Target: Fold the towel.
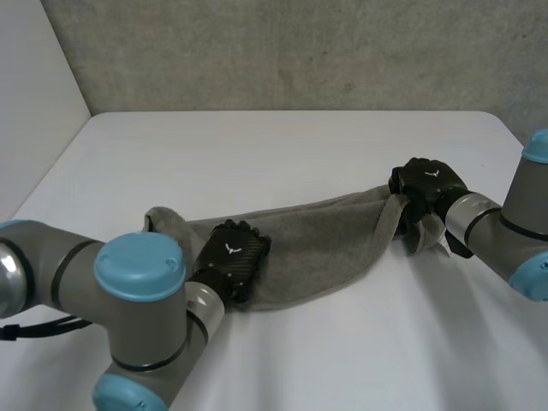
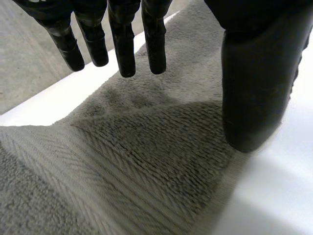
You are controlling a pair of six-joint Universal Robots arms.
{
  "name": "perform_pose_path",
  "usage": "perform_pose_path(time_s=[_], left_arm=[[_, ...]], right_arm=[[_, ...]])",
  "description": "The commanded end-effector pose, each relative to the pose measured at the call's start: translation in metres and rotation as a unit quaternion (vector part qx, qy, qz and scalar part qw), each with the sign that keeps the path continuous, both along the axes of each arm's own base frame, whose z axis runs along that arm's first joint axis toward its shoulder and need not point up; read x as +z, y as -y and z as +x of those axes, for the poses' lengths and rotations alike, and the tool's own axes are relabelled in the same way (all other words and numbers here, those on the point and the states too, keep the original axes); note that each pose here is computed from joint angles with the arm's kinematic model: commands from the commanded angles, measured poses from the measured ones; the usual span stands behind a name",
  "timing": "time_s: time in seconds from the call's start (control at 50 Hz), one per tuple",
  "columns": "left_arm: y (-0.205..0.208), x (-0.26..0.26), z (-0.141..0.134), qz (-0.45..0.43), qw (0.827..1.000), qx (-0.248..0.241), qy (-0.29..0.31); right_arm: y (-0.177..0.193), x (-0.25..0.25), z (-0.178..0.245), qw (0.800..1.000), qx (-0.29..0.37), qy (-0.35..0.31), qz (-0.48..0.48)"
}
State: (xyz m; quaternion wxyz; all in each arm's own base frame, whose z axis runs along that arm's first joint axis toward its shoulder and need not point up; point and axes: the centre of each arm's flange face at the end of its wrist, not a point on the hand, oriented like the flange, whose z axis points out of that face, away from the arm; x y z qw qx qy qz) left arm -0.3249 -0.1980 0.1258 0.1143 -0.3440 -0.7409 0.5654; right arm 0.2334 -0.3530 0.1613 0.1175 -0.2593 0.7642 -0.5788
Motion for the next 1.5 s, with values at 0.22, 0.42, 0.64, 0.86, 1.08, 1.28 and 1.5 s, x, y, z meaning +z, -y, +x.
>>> perform_pose_path(time_s=[0.22, 0.42, 0.64, 0.86, 1.08, 1.28, 1.5], left_arm=[[0.008, -0.021, -0.006, -0.012, 0.999, -0.018, 0.047], [0.018, 0.003, 0.004, -0.025, 0.999, 0.003, 0.034], [0.03, 0.08, 0.034, -0.083, 0.995, 0.051, -0.018], [0.073, 0.082, 0.044, -0.084, 0.995, 0.043, -0.029], [0.162, 0.184, 0.01, -0.261, 0.957, 0.053, -0.118], [0.131, 0.335, 0.026, -0.435, 0.874, 0.053, -0.209], [0.147, 0.243, 0.058, -0.323, 0.938, 0.03, -0.125]], right_arm=[[-0.004, 0.003, 0.0, 1.0, 0.003, -0.001, -0.001], [-0.011, 0.017, -0.006, 1.0, 0.001, -0.006, 0.007], [-0.039, 0.062, -0.024, 0.998, 0.048, -0.047, 0.002], [-0.041, 0.067, -0.019, 0.981, 0.105, -0.161, -0.026], [0.022, 0.193, 0.034, 0.935, 0.031, -0.036, -0.351], [-0.003, 0.283, 0.024, 0.882, 0.006, 0.086, -0.463], [-0.017, 0.179, 0.014, 0.941, 0.112, 0.035, -0.317]])
